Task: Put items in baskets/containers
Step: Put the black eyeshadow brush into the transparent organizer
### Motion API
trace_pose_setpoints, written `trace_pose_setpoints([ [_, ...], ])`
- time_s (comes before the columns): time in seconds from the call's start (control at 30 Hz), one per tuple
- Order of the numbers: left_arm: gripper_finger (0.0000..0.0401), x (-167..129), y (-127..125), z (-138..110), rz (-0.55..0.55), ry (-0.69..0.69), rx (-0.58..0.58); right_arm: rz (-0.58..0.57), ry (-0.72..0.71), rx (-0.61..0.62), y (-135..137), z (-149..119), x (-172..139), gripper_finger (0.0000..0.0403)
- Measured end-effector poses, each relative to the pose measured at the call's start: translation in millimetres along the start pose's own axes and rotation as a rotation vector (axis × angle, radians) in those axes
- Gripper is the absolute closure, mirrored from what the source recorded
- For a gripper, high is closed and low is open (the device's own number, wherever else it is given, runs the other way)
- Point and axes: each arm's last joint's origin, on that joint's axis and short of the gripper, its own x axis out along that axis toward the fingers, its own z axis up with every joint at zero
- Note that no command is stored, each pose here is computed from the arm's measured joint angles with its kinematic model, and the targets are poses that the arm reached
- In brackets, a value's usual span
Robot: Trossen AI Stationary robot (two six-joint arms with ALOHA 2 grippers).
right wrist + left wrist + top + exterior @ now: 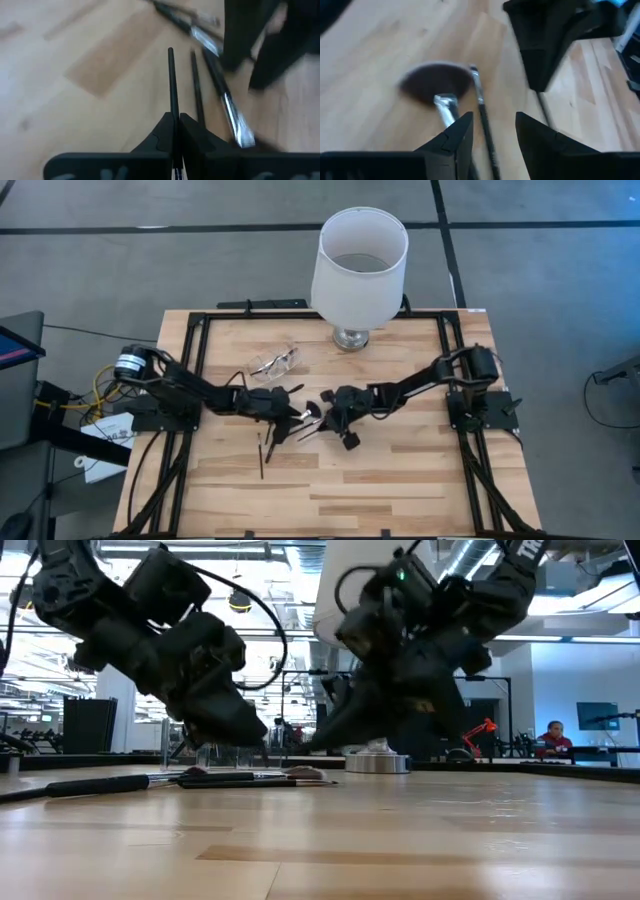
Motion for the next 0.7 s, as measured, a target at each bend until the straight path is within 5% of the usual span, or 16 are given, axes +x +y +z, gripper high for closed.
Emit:
trace_pose_setpoints([
  [0.33,0.0257,5,-8,6,-0.09,0.01,-0.12,-0.075,0.012,-0.029,3,16,5,0.0399],
  [0.7,0.0257,4,-11,6,-0.121,0.021,-0.119,-0.187,0.027,-0.037,2,19,5,0.04],
])
